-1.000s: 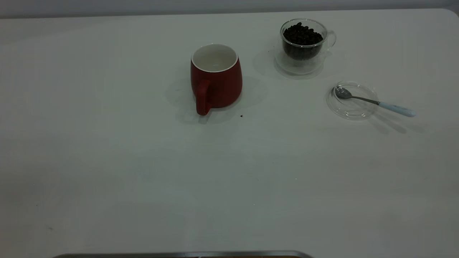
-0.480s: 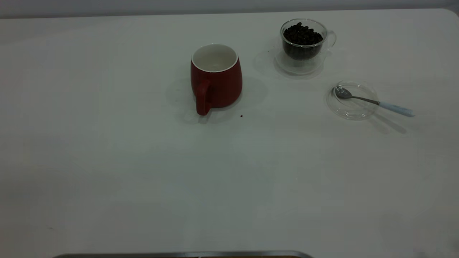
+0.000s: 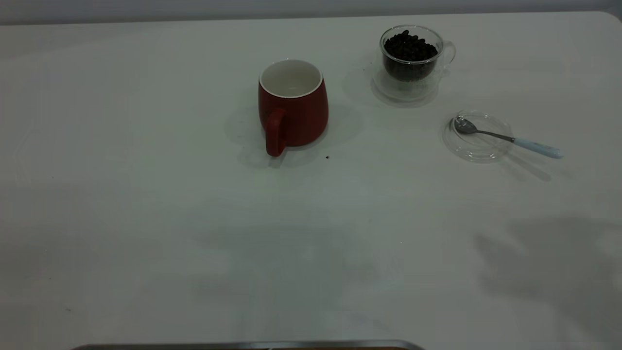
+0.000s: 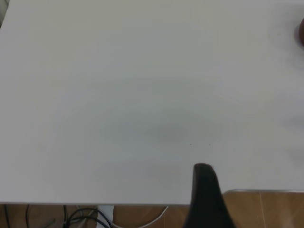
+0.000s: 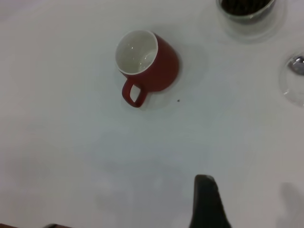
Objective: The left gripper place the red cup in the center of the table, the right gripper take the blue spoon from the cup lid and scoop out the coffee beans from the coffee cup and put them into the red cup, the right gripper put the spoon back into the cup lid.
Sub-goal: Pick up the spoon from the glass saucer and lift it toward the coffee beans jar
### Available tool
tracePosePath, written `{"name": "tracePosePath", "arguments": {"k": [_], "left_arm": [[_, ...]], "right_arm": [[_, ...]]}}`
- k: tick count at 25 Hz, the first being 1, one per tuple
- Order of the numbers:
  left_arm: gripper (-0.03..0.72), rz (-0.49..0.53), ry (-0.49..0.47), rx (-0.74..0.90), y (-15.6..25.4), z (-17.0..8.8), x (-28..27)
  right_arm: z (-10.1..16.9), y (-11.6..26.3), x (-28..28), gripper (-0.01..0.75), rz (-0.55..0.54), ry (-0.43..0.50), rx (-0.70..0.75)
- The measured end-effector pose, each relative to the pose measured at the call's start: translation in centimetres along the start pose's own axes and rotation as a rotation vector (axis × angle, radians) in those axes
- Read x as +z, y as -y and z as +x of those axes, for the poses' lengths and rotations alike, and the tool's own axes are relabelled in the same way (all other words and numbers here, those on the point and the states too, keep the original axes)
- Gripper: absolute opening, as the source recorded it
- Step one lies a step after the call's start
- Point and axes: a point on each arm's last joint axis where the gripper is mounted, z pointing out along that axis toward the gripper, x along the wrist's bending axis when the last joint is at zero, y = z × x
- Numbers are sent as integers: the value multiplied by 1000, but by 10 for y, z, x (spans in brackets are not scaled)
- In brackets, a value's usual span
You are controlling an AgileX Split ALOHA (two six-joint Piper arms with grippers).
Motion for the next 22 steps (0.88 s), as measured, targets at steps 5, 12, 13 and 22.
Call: {"name": "tracePosePath", "arguments": {"k": [5, 12, 13, 22], "left_arm": [[577, 0, 0, 8, 0, 0, 0], [577, 0, 0, 8, 0, 0, 0], [577, 0, 0, 8, 0, 0, 0], [577, 0, 0, 8, 0, 0, 0]], "right_arm": [[-5, -15, 32, 540, 11, -39, 28], [-48, -25, 64, 541, 72, -70, 192], [-55, -26, 67, 541, 78, -77, 217], [-103, 8, 88, 541, 103, -98, 439]]}}
